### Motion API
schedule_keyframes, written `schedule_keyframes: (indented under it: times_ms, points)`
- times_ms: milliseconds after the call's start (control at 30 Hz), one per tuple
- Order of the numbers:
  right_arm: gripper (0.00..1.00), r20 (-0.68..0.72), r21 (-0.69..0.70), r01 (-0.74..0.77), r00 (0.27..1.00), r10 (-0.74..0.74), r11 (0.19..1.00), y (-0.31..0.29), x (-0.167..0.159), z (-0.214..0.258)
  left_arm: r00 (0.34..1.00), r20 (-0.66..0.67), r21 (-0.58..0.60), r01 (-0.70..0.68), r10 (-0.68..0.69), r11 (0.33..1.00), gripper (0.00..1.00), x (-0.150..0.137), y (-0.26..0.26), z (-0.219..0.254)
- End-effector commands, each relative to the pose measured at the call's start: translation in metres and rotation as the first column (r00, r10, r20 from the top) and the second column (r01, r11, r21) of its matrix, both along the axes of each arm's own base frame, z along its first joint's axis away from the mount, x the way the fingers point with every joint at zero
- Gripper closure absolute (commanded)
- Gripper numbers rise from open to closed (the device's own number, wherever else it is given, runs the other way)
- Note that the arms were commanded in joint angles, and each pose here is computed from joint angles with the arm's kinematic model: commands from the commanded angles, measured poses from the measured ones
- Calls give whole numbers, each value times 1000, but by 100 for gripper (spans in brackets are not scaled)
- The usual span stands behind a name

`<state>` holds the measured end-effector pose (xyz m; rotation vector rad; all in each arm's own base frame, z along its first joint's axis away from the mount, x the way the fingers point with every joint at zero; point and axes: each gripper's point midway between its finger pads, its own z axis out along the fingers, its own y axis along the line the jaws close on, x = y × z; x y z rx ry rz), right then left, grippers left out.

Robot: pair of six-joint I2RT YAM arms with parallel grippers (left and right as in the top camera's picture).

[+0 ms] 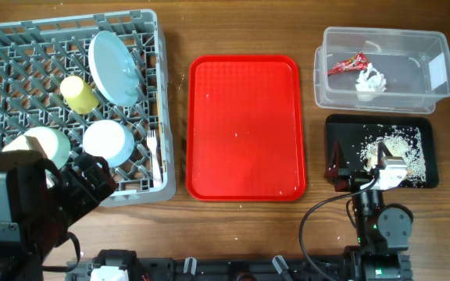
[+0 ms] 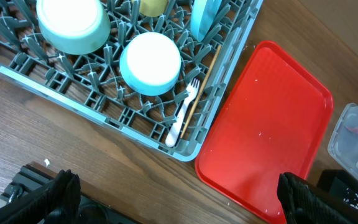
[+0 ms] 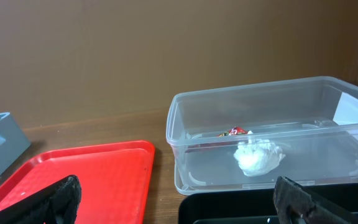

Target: Sort waste into correct bins and load items into the dishwasher rack

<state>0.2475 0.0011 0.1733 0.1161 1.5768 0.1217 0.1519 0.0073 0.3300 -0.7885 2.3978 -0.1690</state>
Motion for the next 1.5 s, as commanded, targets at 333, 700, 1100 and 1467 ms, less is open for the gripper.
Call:
schedule_keyframes:
  times_ms: [333,700,1100,1467]
  points:
    - [0,16,-18,-3,1000,3,1000,0,-1,3,1000,-9,57,21,-20,998,0,-2,6,0]
    - [0,16,-18,-3,1000,3,1000,0,-1,3,997,65,25,41,-43,999,0,-29,2,-9]
    - [0,16,-18,-3,1000,3,1000,0,-1,3,901,305,82,297,-308,951,0,27,-33,-97]
    - [0,16,-18,-3,1000,3,1000,0,-1,3,788,513,106,334,-339,937,0,51,-46,-135]
